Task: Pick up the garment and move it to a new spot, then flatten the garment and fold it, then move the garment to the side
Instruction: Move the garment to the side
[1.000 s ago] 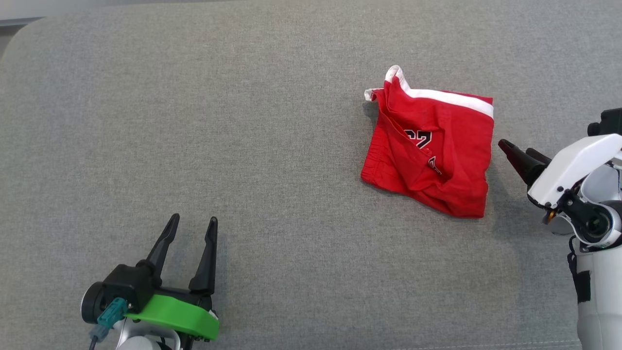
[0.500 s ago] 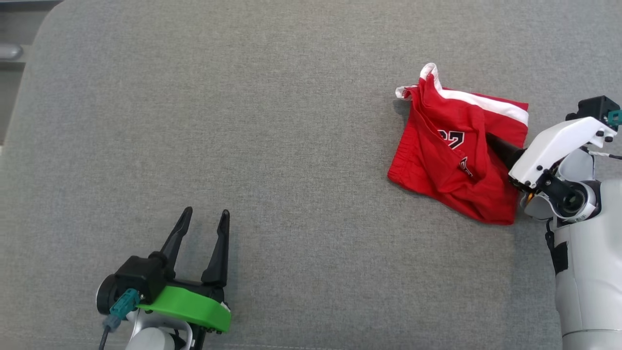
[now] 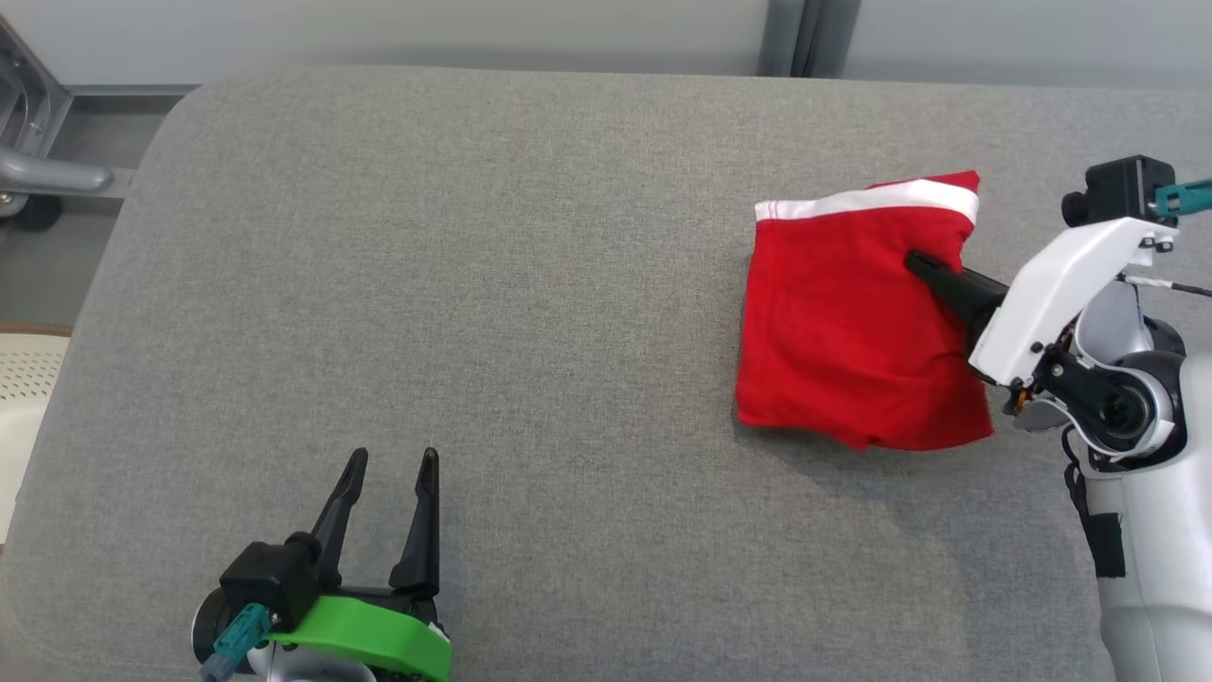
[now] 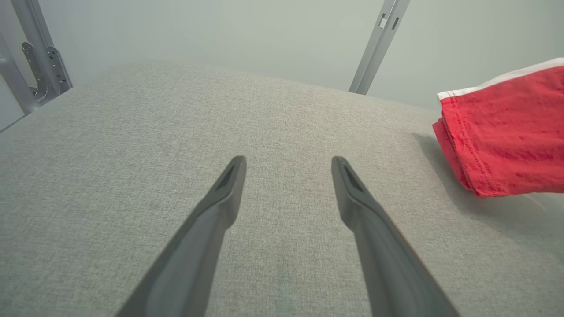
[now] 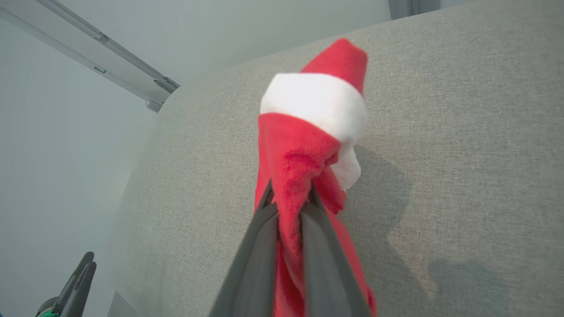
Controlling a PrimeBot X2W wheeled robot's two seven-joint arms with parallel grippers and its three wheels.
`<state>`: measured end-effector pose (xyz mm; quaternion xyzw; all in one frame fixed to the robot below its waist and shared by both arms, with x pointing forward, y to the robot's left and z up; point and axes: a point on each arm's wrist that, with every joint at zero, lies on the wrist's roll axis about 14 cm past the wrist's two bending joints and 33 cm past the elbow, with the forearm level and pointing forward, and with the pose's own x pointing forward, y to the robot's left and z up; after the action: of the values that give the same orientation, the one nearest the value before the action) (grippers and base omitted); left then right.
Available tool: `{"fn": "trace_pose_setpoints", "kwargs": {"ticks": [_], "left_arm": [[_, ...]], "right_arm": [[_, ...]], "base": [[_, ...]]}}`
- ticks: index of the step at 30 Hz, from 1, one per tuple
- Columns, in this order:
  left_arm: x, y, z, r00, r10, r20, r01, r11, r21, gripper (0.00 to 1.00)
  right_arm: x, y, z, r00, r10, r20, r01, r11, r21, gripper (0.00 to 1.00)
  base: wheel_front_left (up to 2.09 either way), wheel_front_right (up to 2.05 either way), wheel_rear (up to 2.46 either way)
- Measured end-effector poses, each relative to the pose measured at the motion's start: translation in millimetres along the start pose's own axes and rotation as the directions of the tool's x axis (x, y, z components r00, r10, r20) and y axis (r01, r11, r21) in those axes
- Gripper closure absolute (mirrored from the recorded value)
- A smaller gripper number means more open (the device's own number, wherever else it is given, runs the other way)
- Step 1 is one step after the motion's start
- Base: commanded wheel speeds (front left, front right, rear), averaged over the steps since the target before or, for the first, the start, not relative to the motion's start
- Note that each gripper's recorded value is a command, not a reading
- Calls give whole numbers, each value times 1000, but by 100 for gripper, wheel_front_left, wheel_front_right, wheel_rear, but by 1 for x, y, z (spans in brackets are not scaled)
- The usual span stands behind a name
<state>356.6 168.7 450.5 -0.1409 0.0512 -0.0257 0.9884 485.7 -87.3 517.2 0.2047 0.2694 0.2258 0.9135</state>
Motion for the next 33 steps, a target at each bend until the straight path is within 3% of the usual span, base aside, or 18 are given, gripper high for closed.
{"fn": "trace_pose_setpoints", "kwargs": {"ticks": [8,18,27,31,33], "left_arm": [[3,-6,5,1000,-21,18,21,1000,-1,0],[34,-34,5,988,-152,16,151,987,59,0],[84,-96,1,929,-368,-24,369,924,100,0],[98,-113,-17,904,-423,-68,427,901,79,0],[103,-117,-28,896,-435,-90,441,895,64,0]], "right_arm": [[-22,-14,6,998,-52,32,51,998,27,100],[-60,-75,-9,976,-213,48,204,968,148,100],[-117,-150,-37,904,-426,40,401,877,264,100],[-137,-186,-45,849,-528,-2,514,826,232,100],[-139,-198,-38,833,-554,-9,544,815,198,100]], "base": [[0,0,0],[0,0,0],[0,0,0],[0,0,0],[0,0,0]]}}
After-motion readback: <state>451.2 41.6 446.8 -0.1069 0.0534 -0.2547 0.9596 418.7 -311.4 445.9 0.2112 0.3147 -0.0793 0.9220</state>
